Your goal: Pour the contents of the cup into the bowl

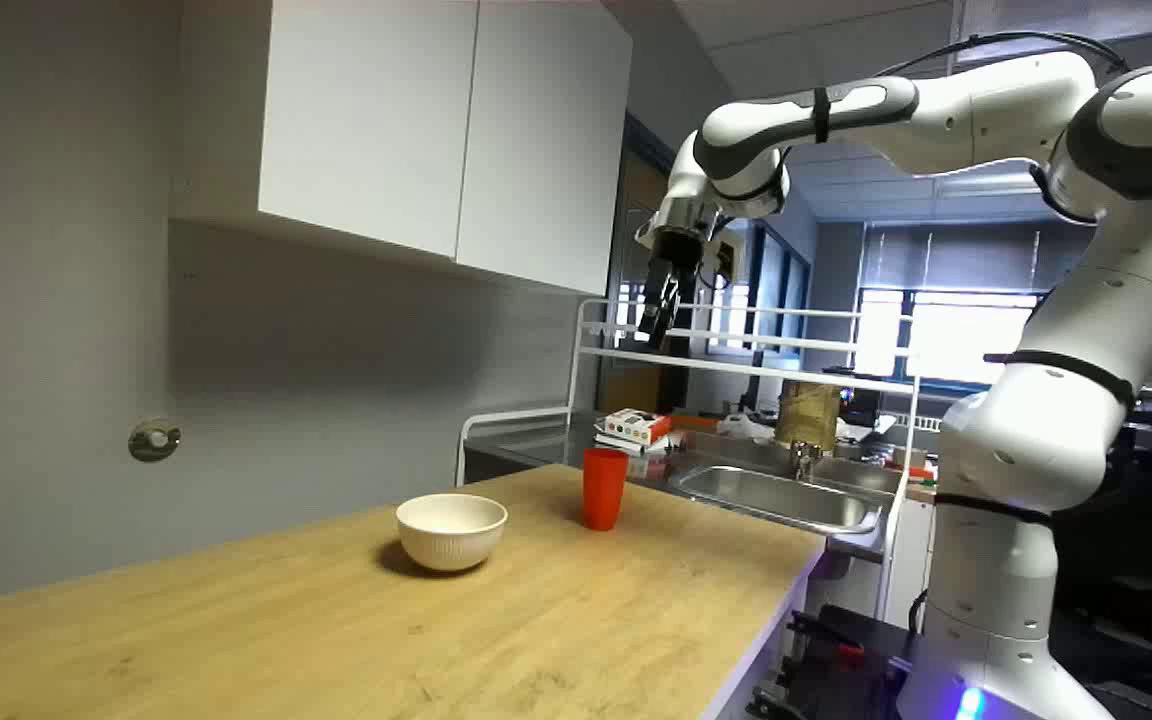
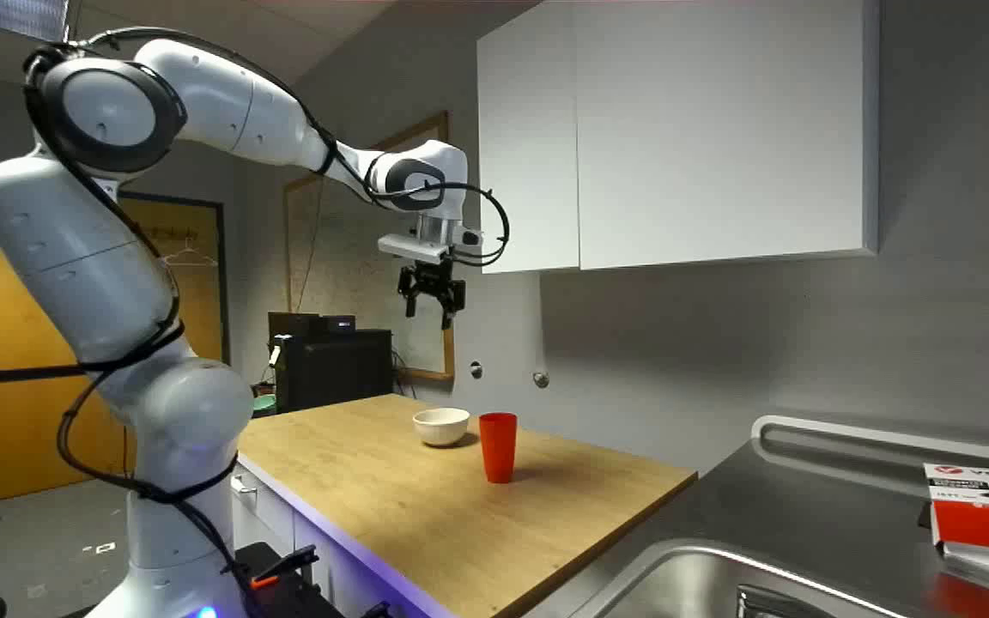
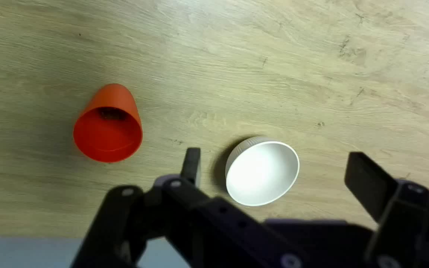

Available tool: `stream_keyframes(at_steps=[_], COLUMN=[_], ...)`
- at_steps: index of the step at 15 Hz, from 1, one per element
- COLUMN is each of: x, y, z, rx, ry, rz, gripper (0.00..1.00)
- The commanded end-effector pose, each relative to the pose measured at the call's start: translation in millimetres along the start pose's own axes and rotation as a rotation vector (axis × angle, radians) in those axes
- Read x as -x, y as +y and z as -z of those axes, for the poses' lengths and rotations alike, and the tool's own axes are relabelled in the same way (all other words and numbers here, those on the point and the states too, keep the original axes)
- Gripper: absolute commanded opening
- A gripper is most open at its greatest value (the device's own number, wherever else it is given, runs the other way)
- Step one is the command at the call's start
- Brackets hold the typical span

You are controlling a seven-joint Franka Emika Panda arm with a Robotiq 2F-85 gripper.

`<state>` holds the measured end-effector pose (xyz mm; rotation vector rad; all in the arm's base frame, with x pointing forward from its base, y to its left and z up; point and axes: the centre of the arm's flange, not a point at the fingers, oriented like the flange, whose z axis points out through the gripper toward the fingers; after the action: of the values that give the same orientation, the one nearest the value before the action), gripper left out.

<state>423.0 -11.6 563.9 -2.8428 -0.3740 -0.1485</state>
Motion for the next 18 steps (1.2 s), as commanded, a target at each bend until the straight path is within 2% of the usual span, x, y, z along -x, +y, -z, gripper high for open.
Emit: stream_keyframes(at_steps=[1,14,18], x=[-0.2,0.0,-13.9], y=[0.0,-0.2,16.0], z=[0.3,1.1,-5.3], rx=[0.000,0.001,0.013], ry=[0.001,0.004,0.031], rz=[0.000,0.000,-0.053], gripper=[1.00,1.00,1.00])
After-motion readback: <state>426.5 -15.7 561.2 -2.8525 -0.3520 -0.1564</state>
